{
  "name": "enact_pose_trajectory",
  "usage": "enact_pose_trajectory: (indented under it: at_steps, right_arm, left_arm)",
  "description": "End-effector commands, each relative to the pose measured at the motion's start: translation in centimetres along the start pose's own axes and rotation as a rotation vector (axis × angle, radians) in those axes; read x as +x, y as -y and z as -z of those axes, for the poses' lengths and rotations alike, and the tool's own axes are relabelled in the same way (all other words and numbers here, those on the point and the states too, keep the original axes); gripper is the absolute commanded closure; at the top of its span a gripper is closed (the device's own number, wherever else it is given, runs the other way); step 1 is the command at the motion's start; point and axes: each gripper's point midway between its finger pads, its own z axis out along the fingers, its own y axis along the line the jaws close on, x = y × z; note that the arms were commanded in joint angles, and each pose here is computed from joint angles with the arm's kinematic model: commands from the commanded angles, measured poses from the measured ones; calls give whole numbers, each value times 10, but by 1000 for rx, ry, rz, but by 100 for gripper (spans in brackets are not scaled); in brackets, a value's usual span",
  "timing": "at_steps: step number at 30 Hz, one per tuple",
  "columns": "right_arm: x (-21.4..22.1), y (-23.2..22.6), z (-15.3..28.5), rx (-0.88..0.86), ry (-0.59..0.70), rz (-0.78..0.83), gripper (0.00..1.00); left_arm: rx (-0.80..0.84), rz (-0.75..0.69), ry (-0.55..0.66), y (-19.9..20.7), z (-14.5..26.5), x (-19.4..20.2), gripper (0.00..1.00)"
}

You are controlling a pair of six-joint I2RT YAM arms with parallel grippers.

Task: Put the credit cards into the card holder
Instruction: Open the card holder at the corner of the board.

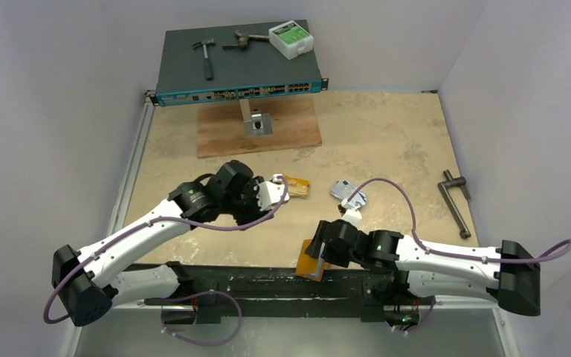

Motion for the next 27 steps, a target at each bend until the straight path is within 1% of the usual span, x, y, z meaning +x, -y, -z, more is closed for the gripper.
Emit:
enact_pose_trajectory:
  at_steps: [1,5,11,13,19,21,25,27]
  right_arm:
    - [0,-26,5,-75,-15,-13,36]
    - [-9,-49,12,-171,19,-3,41]
    - [-12,-80,17,-267,21,75,46]
    - [-10,-86,16,-287,11,98,48]
    - [-3,-96,15,-348,-20,87,58]
    - [-2,-95,11,-350,-24,80,64]
    - [-4,-96,1,-363,-38,68,83]
    - [-6,-94,-6,-363,-51,66,88]
  left_arm:
    - [229,193,26,44,32,-20,41]
    - [294,300,58,56,37,-35,36]
    - [281,408,91,56,28,-43,29]
    - [288,474,76,60,23,-39,20]
    - [323,590,44,76,10,-24,19]
    - [327,641,21,80,3,-18,17]
    - [334,742,11,87,-10,-13,15]
    - [356,759,26,91,-14,-14,14]
